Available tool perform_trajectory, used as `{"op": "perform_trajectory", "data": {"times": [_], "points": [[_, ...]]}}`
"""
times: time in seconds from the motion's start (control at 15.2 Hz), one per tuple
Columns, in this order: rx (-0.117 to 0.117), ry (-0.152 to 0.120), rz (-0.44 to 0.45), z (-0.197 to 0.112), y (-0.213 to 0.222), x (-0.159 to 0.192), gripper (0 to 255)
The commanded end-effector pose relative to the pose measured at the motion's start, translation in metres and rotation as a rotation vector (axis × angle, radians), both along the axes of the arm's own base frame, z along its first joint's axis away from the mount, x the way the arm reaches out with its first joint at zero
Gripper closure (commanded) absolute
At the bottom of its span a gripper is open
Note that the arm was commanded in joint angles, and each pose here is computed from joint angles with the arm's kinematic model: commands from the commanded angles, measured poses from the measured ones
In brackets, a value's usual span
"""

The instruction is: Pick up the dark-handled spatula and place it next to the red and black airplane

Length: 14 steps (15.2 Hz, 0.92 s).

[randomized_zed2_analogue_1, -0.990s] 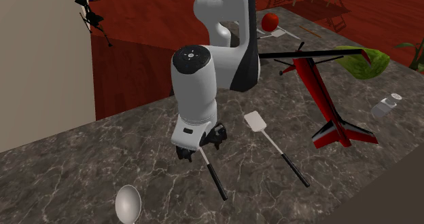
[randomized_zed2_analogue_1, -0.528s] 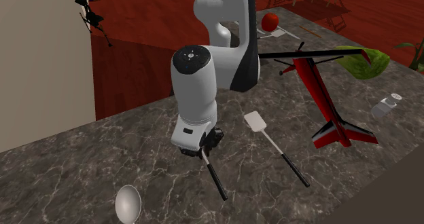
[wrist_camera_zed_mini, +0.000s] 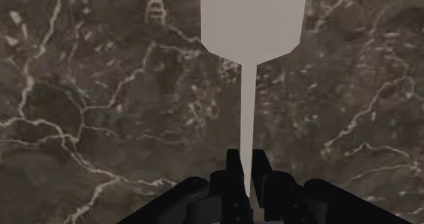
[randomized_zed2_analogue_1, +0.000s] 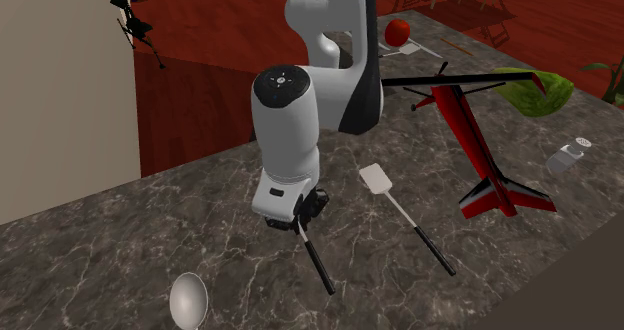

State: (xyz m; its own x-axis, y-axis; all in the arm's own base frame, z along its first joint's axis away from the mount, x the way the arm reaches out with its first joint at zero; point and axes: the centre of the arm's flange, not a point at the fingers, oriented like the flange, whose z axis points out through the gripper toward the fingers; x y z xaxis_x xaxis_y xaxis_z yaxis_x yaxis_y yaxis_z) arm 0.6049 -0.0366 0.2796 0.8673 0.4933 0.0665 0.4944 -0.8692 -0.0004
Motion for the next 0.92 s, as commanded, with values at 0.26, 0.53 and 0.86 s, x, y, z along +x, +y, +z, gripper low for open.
{"op": "perform_trajectory", "data": {"times": [0.26, 0.53, 0.86], "points": [[0.000, 0.000, 0.000, 0.029, 0.000, -0.001, 255], [0.000, 0.000, 0.000, 0.050, 0.000, -0.001, 255], [0.000, 0.000, 0.000, 0.077, 0.000, -0.001, 255]]}}
